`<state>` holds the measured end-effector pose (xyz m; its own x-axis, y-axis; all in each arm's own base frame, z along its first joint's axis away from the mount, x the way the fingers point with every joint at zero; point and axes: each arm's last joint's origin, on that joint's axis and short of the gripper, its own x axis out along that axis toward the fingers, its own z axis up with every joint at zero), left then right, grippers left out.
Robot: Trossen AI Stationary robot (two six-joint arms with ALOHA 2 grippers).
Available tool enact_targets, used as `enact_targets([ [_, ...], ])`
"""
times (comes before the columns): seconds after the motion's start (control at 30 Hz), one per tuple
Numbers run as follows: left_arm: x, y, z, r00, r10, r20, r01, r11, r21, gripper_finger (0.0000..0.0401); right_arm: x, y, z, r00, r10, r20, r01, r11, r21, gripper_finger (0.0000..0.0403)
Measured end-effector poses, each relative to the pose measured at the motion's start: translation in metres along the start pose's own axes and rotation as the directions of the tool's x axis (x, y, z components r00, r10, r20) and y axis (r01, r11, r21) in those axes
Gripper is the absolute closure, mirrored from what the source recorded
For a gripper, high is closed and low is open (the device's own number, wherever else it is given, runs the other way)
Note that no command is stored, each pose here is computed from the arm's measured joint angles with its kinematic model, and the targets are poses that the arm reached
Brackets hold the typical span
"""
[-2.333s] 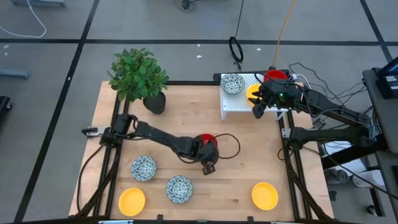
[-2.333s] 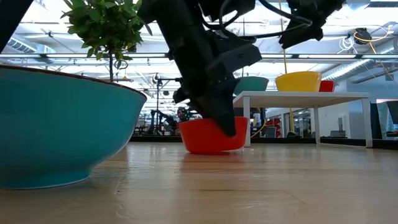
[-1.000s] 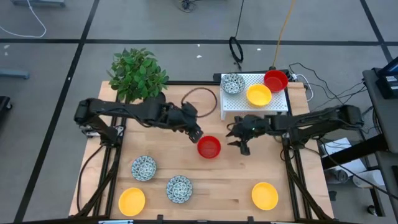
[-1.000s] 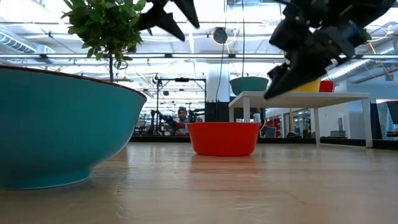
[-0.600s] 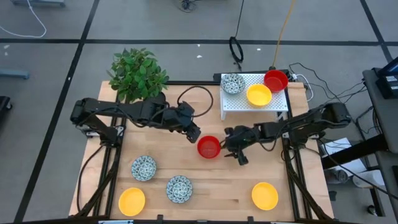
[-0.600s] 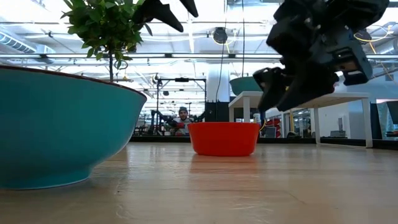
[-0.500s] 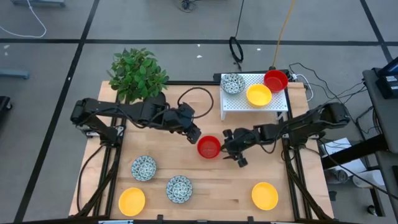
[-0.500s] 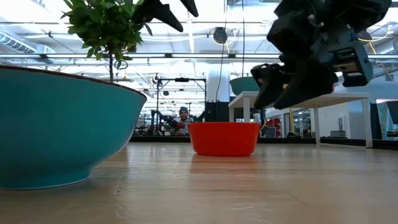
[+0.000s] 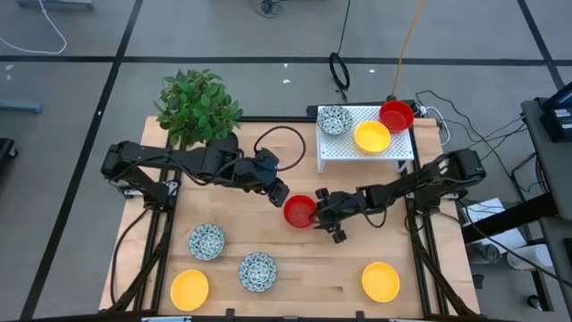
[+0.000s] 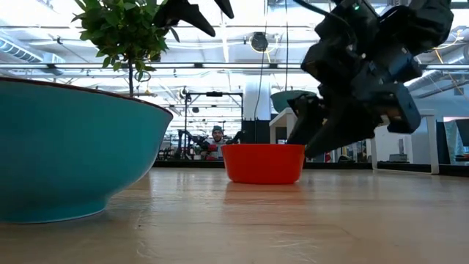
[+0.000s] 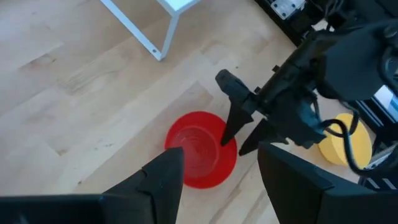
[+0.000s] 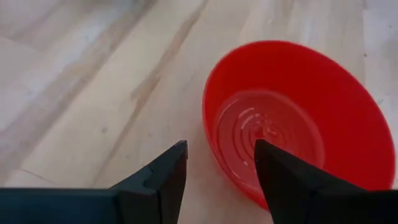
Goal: Pick & Place Mini bowls
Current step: Stack the red bowl on the red bowl on the shelf
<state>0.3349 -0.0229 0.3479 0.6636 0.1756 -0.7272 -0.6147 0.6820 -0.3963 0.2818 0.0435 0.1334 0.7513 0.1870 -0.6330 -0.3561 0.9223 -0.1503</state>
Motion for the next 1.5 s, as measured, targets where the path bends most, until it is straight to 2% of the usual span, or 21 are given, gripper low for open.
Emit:
enact_targets([
  [0.23, 0.0, 0.0, 0.0, 1.0, 0.0, 0.0, 0.0, 1.0, 0.0, 0.0192, 0.009, 0.002, -0.009, 0.999, 0.014, -0.047, -0.015, 1.0, -0.027, 0.0281],
  [0.5, 0.0, 0.0, 0.0, 1.0, 0.001, -0.001, -0.001, 1.0, 0.006, 0.0192, 0.008, 0.002, -0.009, 0.998, 0.009, -0.065, -0.013, 0.998, -0.069, 0.0393],
  [0.73, 0.0, 0.0, 0.0, 1.0, 0.001, -0.002, -0.001, 0.999, 0.037, 0.0192, -0.003, 0.001, -0.002, 0.999, 0.006, -0.039, -0.006, 1.0, 0.001, 0.04],
  [0.87, 0.0, 0.0, 0.0, 1.0, 0.002, -0.002, -0.002, 0.998, 0.06, 0.0192, -0.024, -0.003, 0.013, 0.997, -0.069, 0.034, 0.068, 0.997, 0.039, 0.0402],
  [1.07, 0.0, 0.001, 0.001, 1.0, 0.005, 0.001, -0.005, 0.997, 0.074, 0.0192, -0.063, -0.011, 0.036, 0.965, -0.201, 0.168, 0.189, 0.978, 0.086, 0.0402],
  [1.17, 0.0, 0.001, 0.001, 1.0, 0.012, 0.011, -0.013, 0.995, 0.094, 0.0192, -0.085, -0.017, 0.044, 0.929, -0.298, 0.218, 0.278, 0.953, 0.118, 0.0402],
  [1.23, 0.0, 0.002, 0.002, 0.999, 0.025, 0.028, -0.028, 0.994, 0.107, 0.0192, -0.099, -0.023, 0.046, 0.905, -0.373, 0.207, 0.341, 0.924, 0.173, 0.0403],
  [1.37, 0.001, 0.003, 0.004, 0.997, 0.05, 0.057, -0.057, 0.989, 0.138, 0.0192, -0.127, -0.043, 0.05, 0.891, -0.448, 0.07, 0.412, 0.864, 0.289, 0.0403],
  [1.43, 0.001, 0.005, 0.006, 0.995, 0.063, 0.072, -0.073, 0.987, 0.144, 0.0192, -0.141, -0.053, 0.054, 0.88, -0.476, -0.007, 0.455, 0.837, 0.303, 0.0403],
  [1.5, 0.002, 0.007, 0.009, 0.994, 0.072, 0.078, -0.082, 0.986, 0.142, 0.0192, -0.155, -0.063, 0.059, 0.847, -0.527, -0.07, 0.521, 0.797, 0.307, 0.0403],
])
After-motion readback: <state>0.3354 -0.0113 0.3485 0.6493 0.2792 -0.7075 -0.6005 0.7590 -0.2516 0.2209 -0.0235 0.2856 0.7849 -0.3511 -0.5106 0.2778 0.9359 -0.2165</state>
